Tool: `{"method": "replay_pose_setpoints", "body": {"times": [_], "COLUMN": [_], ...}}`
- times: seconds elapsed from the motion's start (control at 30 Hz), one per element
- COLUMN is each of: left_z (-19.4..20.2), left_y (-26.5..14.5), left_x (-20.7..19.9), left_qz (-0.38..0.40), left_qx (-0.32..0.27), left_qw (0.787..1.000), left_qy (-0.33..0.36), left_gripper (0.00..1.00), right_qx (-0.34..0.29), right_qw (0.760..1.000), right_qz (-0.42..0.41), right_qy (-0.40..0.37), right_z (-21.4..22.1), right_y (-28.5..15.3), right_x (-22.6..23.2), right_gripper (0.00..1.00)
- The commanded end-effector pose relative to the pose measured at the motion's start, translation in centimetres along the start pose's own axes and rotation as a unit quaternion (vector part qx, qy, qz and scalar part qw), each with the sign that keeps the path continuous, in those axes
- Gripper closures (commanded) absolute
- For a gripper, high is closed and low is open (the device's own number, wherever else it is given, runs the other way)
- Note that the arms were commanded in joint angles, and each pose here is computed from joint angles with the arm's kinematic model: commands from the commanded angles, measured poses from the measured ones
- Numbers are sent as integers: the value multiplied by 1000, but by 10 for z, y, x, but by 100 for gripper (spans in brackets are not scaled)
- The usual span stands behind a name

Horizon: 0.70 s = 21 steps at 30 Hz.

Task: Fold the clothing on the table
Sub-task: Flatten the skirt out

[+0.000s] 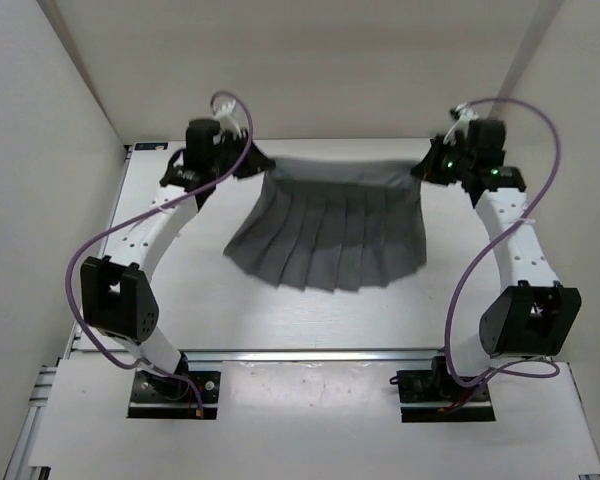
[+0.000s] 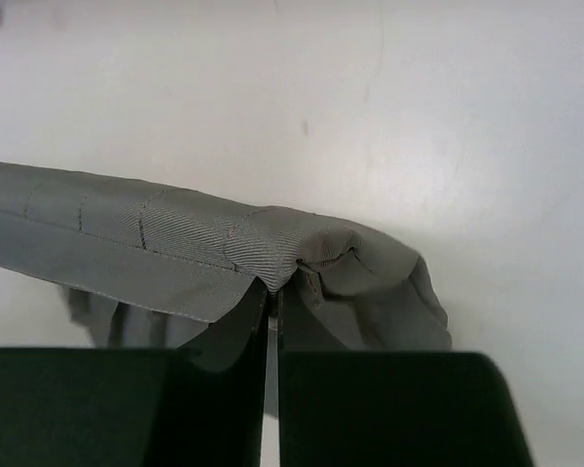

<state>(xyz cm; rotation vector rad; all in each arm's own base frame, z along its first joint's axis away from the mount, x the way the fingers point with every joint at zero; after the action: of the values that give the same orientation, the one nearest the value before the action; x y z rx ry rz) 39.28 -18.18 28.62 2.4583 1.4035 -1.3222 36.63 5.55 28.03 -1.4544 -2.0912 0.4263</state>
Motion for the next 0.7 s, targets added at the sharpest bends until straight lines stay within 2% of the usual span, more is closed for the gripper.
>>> {"method": "replay_pose_setpoints", "body": {"times": [0.0, 0.07, 0.13, 0.17, 0.2, 0.23, 0.27, 0.33, 0.37, 0.43, 0.47, 0.53, 0.57, 0.6, 0.67], "left_z": [-89, -97, -85, -62, -41, -12, 1, 60, 72, 127, 152, 172, 186, 188, 201], "left_y": [-42, -51, -59, -72, -75, -68, -80, -85, -98, -115, -120, -142, -148, -157, -170], "left_x": [-56, -64, -62, -61, -48, -29, -32, 6, 3, 32, 46, 50, 58, 53, 58], "left_qz": [40, 60, 64, 61, 50, 32, 41, 8, 17, -5, -21, -21, -42, -30, -39], "left_qx": [-133, -140, -137, -131, -119, -93, -95, -49, -49, 1, 36, 43, 62, 55, 76], "left_qw": [988, 986, 986, 986, 989, 994, 993, 999, 999, 1000, 998, 996, 994, 995, 990], "left_qy": [71, 71, 73, 79, 70, 54, 53, 16, 10, -26, -53, -69, -84, -83, -112], "left_gripper": [100, 100, 100, 100, 100, 100, 100, 100, 100, 100, 100, 100, 100, 100, 100], "right_qx": [-151, -164, -149, -132, -109, -112, -81, 5, 13, 96, 101, 156, 152, 141, 154], "right_qw": [985, 982, 985, 987, 991, 990, 995, 1000, 999, 993, 993, 983, 984, 987, 985], "right_qz": [60, 70, 59, 48, 36, 24, 11, -12, -28, -49, -54, -61, -66, -58, -55], "right_qy": [-48, -58, -68, -75, -74, -77, -62, -19, -10, 41, 42, 82, 71, 58, 54], "right_z": [-94, -102, -90, -65, -38, -26, 9, 92, 108, 177, 190, 230, 231, 220, 215], "right_y": [-64, -76, -77, -73, -64, -70, -62, -48, -55, -57, -63, -77, -83, -93, -103], "right_x": [-10, -10, -3, 7, 14, 24, 25, 26, 32, 35, 39, 44, 50, 56, 60], "right_gripper": [100, 100, 100, 100, 99, 100, 100, 100, 99, 100, 100, 100, 100, 100, 100]}}
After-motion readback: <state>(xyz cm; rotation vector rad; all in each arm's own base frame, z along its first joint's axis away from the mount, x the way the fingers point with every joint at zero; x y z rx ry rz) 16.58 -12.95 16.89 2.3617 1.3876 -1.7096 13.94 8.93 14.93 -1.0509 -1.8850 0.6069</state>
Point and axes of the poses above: each gripper's point midway between its finger pads, its own y axis out along the fingers, its own x axis along the line the jaws close on, z = x × y, the point moved 6 cm from there along -y, back along the fingers, and after that the axes turned 8 degrees about -y, right-handed, at the moved point
